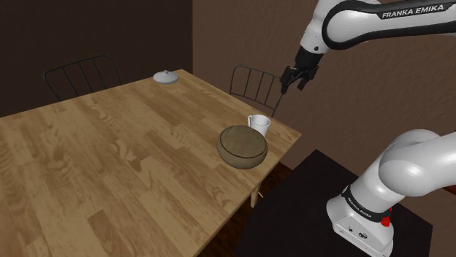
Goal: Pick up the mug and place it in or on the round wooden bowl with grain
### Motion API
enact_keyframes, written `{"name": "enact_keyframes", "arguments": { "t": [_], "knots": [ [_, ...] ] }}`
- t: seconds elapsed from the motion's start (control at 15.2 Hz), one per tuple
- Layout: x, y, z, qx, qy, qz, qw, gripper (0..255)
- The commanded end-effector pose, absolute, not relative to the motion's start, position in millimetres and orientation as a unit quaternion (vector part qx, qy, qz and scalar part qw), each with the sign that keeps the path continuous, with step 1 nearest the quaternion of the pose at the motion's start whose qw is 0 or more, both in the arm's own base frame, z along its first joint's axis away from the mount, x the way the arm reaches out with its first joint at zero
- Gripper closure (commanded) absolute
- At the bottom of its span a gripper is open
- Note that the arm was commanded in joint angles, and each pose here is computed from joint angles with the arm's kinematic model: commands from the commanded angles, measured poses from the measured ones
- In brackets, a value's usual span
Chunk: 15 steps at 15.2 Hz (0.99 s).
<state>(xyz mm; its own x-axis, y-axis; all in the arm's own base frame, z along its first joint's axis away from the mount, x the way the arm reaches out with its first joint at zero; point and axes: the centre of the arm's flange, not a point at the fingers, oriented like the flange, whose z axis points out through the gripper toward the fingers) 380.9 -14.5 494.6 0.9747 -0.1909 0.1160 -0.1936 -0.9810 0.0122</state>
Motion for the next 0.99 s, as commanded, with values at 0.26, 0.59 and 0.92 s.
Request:
{"name": "enact_keyframes", "arguments": {
  "t": [0.26,0.59,0.92],
  "knots": [
    [412.7,-13.9,420.9,0.988,-0.149,0.033,-0.01,0],
    [437.0,-15.1,358.0,0.981,-0.191,0.012,-0.028,0],
    [442.6,-14.3,327.8,0.979,-0.201,0.007,-0.032,0]
  ]
}}
